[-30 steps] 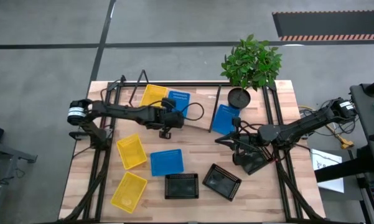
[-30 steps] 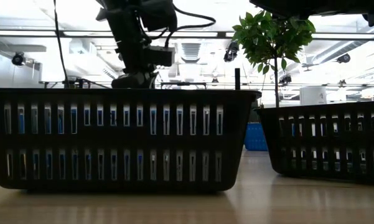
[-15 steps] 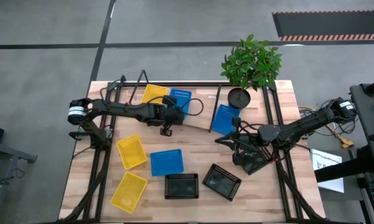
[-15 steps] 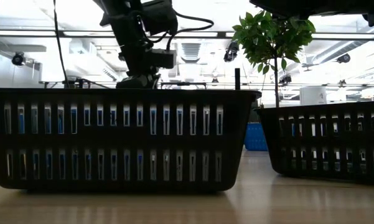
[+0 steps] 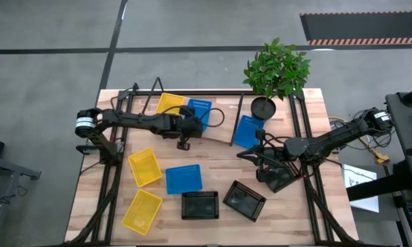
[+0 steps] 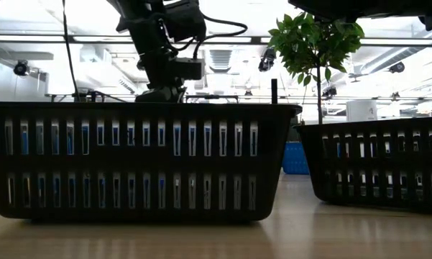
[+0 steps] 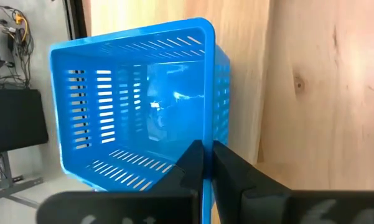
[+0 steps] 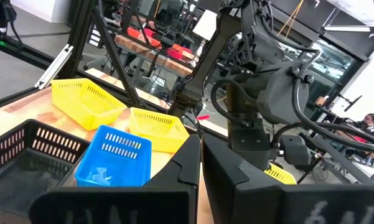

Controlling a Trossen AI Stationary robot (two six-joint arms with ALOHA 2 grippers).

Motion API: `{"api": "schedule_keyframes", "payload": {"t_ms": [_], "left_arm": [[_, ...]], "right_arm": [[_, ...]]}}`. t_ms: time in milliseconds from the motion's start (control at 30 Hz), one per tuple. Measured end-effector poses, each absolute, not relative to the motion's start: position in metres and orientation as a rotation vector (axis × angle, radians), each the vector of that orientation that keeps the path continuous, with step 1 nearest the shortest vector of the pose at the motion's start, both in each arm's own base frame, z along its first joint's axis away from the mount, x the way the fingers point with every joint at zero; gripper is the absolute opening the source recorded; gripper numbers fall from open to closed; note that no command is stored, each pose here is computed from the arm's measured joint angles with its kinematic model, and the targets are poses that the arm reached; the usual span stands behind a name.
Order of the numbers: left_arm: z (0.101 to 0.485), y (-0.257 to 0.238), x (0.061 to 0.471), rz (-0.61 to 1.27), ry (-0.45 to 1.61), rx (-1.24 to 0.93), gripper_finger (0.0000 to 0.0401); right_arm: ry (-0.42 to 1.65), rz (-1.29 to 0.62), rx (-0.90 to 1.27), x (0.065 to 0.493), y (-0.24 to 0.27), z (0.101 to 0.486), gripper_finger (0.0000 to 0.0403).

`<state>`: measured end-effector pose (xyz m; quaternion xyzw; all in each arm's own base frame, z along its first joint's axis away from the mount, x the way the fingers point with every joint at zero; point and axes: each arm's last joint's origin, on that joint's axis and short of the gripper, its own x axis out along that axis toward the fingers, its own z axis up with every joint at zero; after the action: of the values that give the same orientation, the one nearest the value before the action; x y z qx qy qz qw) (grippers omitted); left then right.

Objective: Stack baskets on shelf by color
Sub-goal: Put the top left blue basket on the shelf, then put the left black basket on the shelf

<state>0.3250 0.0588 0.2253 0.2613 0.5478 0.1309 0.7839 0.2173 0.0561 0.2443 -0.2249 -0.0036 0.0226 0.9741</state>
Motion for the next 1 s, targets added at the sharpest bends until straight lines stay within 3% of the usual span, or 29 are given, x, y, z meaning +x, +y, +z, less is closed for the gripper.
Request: {"api": "schedule_keyframes", "payload": {"t_ms": [567,1000], "left_arm": [[0.2256,0.0649,0.3249,0.301,1.177,0.553,0.0002],[0.2256,0.0649,0.3249,0.302,1.177,0.552,0.0044]], "right_arm": [[-0.004,0.047,-0.455,0.2172,0.0562,0.2439,0.0009],[-0.002,0.047,-0.459,0.2173,0.0561,0.2437,0.0009]]}}
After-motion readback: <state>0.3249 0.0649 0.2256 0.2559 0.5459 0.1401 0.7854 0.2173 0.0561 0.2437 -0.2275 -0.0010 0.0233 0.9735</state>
